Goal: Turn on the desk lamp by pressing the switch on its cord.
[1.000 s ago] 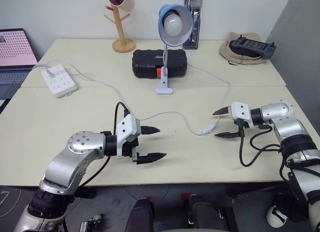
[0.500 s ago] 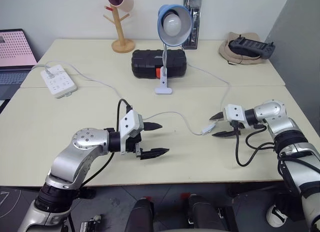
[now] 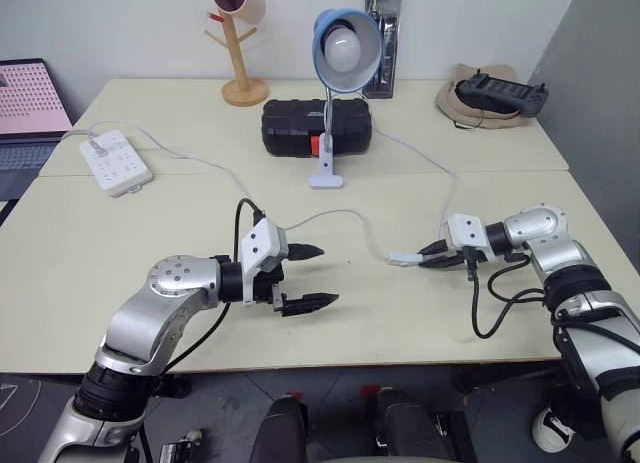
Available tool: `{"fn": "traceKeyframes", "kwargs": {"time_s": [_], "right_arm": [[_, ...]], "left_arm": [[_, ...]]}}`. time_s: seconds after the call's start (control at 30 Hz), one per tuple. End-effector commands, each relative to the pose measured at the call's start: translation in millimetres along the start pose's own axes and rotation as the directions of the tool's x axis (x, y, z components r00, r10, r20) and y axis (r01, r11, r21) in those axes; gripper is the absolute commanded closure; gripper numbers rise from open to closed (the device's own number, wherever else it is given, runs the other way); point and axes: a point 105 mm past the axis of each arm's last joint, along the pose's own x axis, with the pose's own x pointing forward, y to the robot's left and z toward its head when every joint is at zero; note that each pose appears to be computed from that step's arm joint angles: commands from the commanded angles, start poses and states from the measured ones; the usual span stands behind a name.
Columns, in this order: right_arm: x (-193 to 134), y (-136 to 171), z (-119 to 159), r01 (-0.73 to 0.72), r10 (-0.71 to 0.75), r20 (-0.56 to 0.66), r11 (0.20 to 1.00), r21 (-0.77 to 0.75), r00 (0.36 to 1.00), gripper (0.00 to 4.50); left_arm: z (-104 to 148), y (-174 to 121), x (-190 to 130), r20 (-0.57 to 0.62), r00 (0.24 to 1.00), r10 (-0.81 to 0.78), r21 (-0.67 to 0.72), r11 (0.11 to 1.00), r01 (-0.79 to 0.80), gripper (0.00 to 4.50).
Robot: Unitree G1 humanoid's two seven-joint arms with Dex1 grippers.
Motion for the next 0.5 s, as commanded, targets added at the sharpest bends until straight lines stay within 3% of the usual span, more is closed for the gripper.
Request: {"fn": "traceKeyframes", "kwargs": {"time_s": [0.03,0.13,0.23,0.37,0.5], "right_arm": [[-12,-8,12,0.073,-0.093,0.112,0.982,0.173,0.989,4.14],[-25,-2,34,0.027,-0.146,0.234,0.893,0.450,0.961,4.14],[-39,9,64,-0.061,-0.185,0.318,0.774,0.630,0.930,4.14],[-52,17,89,-0.154,-0.224,0.382,0.652,0.743,0.897,4.14],[-60,17,101,-0.201,-0.277,0.413,0.565,0.801,0.867,4.14]], "left_arm": [[9,9,0,0.035,0.999,0.024,-0.039,0.999,-0.022,0.00],[7,13,-3,0.051,0.998,0.032,-0.224,0.974,-0.020,0.00],[14,8,-5,0.101,0.995,0.000,-0.377,0.926,0.038,0.00],[22,8,0,0.166,0.986,0.013,-0.467,0.881,0.067,0.00],[47,10,12,0.307,0.952,0.018,-0.564,0.808,0.167,0.00]]}}
